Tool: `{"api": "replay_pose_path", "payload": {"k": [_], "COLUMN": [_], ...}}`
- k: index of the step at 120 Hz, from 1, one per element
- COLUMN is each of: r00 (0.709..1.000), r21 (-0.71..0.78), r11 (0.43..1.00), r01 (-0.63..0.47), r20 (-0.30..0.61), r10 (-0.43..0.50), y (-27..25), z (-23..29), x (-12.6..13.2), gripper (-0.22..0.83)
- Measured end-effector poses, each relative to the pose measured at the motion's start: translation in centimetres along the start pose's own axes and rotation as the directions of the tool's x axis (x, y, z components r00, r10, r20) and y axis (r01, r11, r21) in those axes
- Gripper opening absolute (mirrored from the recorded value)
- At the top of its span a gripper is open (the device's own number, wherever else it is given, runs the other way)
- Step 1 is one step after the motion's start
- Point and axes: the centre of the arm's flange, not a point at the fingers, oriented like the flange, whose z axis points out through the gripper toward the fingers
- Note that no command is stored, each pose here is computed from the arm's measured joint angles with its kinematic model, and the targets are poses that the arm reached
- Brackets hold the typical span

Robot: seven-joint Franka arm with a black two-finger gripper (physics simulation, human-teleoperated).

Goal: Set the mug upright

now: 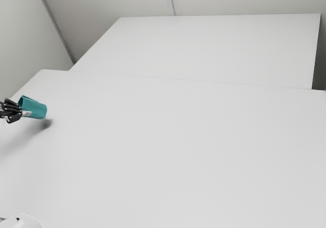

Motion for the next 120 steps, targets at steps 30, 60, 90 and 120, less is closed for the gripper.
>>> {"api": "replay_pose_path", "payload": {"k": [30, 60, 90, 120], "r00": [0.982, 0.928, 0.88, 0.848], "r21": [-0.091, -0.177, -0.228, -0.221], "r11": [0.993, 0.982, 0.974, 0.97], "r01": [-0.08, -0.07, 0.008, 0.098], "r20": [0.161, 0.35, 0.464, 0.529], "r10": [0.094, 0.129, 0.101, 0.035], "y": [4.1, 10.8, 17.7, 21.6], "z": [2.4, 4.2, 8.6, 12.8], "x": [11.3, 19.9, 25.3, 29.4], "gripper": [-0.17, -0.17, -0.17, -0.17]}}
